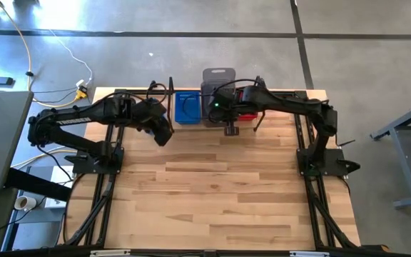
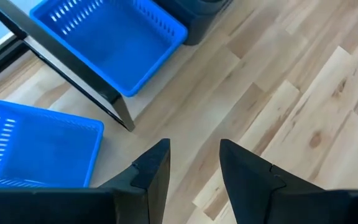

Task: Stack baskets on shelf by color
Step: Stack the black bin on the black bins on the shelf

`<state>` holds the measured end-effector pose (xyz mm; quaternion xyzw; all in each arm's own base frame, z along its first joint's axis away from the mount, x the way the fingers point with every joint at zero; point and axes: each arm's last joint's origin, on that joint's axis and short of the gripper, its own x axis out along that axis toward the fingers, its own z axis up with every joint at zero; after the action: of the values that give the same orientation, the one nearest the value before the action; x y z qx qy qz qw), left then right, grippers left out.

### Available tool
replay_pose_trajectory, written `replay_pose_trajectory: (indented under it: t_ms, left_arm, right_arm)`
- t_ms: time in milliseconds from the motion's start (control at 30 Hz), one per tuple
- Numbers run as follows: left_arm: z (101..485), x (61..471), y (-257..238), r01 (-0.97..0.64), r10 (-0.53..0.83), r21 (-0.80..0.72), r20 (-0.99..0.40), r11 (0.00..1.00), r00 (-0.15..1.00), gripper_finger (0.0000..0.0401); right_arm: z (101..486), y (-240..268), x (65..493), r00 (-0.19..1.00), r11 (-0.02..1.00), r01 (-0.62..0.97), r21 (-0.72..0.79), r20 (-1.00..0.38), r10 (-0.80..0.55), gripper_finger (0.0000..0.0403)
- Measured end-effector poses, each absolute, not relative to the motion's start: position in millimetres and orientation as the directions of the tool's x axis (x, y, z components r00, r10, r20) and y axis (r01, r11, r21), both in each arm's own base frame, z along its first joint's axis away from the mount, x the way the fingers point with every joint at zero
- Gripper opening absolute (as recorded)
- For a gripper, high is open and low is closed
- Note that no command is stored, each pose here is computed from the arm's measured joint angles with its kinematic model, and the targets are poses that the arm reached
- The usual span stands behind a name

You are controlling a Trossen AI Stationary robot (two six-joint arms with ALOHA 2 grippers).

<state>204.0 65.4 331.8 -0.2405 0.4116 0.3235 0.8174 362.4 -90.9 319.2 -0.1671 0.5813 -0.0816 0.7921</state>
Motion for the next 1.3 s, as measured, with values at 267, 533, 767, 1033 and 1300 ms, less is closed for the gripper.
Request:
replay_pose_trajectory:
  t_ms: [267,533,767,1033,1300]
  left_arm:
    - [332,202,71,-0.746,0.345,-0.125,-0.828,0.654,0.442,0.0129]
    - [332,202,72,-0.749,0.347,-0.126,-0.828,0.651,0.441,0.0129]
    - [332,202,72,-0.761,0.347,-0.139,-0.828,0.634,0.441,0.0129]
    - [332,202,72,-0.761,0.347,-0.139,-0.828,0.634,0.441,0.0129]
    - [332,202,72,-0.761,0.347,-0.14,-0.828,0.634,0.441,0.0129]
  right_arm:
    - [306,-94,372,0.298,0.93,-0.102,-0.352,-0.903,-0.309,0.0]
    - [299,-95,376,0.285,0.931,-0.113,-0.348,-0.909,-0.305,0.0]
    - [298,-95,377,0.296,0.947,-0.078,-0.312,-0.914,-0.277,0.0]
    - [298,-107,374,0.295,0.957,-0.028,-0.288,-0.917,-0.268,0.0]
    - [299,-109,374,0.306,0.957,-0.017,-0.29,-0.912,-0.272,0.0009]
